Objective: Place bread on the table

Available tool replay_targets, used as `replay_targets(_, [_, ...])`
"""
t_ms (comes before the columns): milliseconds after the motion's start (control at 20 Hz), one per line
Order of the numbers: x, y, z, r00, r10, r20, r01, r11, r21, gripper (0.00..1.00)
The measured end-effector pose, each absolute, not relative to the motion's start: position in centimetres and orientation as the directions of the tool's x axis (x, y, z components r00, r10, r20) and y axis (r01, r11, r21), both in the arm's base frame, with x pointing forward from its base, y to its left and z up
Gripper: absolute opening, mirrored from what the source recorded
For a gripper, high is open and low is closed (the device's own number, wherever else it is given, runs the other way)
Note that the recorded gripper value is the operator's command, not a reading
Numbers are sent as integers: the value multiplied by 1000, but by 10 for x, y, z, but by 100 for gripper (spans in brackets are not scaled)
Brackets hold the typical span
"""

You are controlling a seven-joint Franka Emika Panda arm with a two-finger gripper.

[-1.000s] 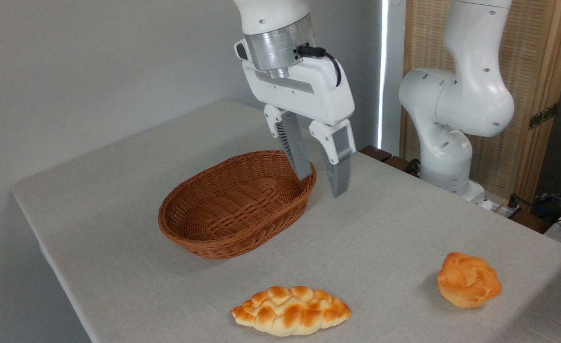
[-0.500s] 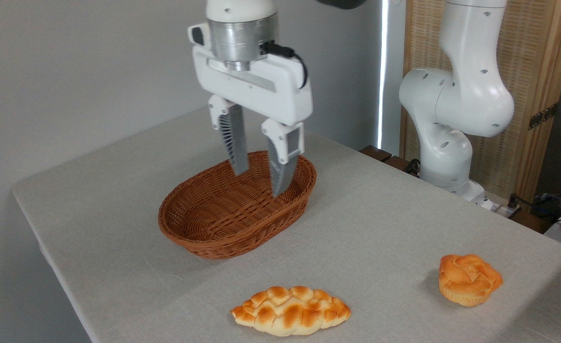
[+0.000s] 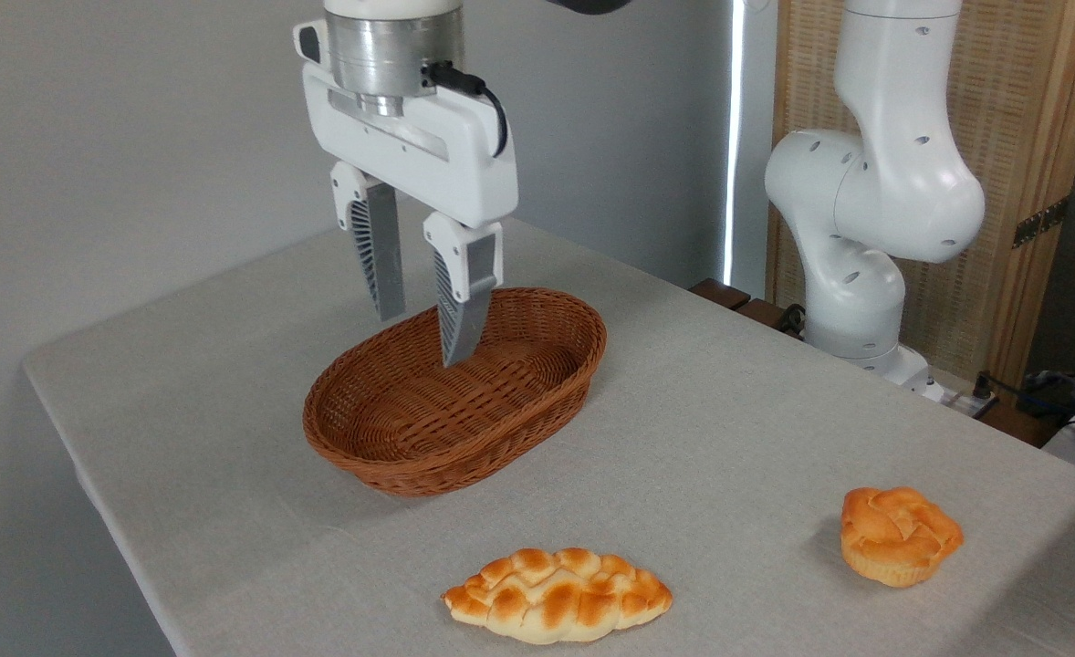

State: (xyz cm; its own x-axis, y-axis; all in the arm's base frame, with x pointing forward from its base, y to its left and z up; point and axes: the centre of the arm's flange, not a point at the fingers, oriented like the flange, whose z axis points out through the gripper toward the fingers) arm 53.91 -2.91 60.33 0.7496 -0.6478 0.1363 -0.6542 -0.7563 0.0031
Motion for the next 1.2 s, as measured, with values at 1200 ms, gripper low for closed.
replay_targets(1200, [544, -27, 613, 755, -650, 85, -655, -754, 45, 100])
